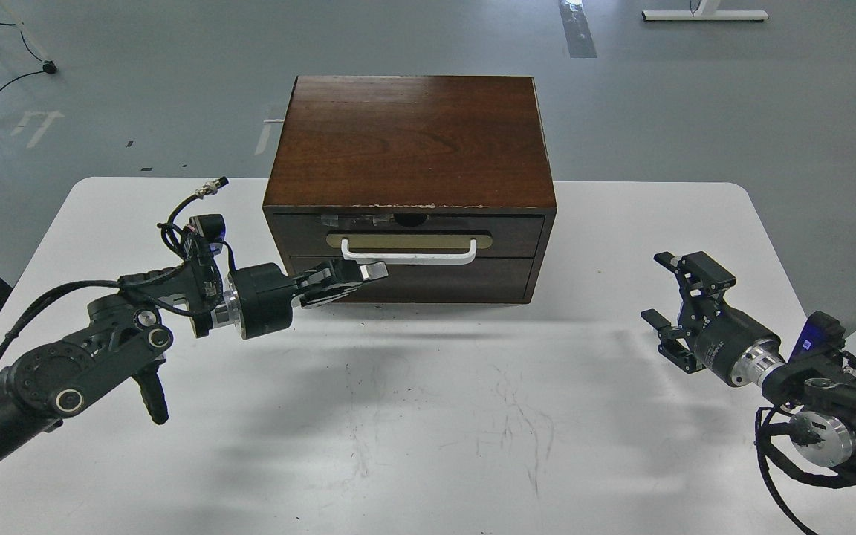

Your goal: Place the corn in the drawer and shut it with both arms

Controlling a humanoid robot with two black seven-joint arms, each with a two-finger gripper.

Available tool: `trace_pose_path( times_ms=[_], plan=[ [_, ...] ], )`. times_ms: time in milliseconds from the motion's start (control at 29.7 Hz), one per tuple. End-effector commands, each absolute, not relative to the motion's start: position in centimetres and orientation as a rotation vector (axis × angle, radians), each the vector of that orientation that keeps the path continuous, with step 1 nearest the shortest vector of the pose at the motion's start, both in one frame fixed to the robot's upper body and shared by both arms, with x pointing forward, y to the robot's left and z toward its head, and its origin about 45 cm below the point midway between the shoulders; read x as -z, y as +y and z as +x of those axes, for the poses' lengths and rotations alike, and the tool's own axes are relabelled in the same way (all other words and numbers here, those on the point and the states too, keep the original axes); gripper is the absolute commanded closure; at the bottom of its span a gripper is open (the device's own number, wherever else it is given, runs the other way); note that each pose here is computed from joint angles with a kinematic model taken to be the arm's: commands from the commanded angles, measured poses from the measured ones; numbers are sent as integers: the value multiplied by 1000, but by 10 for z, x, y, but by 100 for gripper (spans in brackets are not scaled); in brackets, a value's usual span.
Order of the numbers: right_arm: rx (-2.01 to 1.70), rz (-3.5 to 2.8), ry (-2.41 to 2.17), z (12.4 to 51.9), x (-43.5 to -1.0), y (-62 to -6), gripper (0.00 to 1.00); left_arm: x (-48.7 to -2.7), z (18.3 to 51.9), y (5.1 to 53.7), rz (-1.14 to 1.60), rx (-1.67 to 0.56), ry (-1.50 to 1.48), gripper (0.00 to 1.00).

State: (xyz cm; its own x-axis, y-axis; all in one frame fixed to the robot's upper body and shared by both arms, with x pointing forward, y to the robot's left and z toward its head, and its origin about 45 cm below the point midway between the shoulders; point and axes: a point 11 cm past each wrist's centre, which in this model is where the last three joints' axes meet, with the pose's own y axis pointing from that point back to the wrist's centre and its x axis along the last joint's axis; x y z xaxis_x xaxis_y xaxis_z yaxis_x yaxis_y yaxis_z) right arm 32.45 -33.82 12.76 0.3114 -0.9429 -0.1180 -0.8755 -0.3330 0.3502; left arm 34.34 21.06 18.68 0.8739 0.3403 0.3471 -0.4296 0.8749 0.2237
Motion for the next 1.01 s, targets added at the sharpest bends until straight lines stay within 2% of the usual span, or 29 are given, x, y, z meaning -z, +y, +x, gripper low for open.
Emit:
trace_pose_path(
  times_ms=[0, 101, 135, 370, 572, 774, 976],
  plan=[
    [435, 2372, -1693, 331, -135, -338, 0, -210, 340, 215, 207, -438, -258, 76],
    [429, 2384, -1712, 336, -139, -337, 0, -223, 339, 220, 140, -471, -210, 40],
    [424, 2393, -1726, 339, -142, -337, 0, -230, 339, 227, 93, -507, -165, 2],
    [432, 2442, -1762, 350, -150, -323, 0, -247, 349, 276, -79, -719, -3, 0],
    [447, 2480, -1782, 357, -154, -312, 0, -242, 342, 326, -227, -915, 151, 0],
    [479, 2508, -1763, 356, -150, -297, 0, -204, 329, 353, -220, -1048, 241, 0],
    [497, 2521, -1752, 356, -148, -290, 0, -175, 321, 354, -216, -1094, 303, 0]
  ],
)
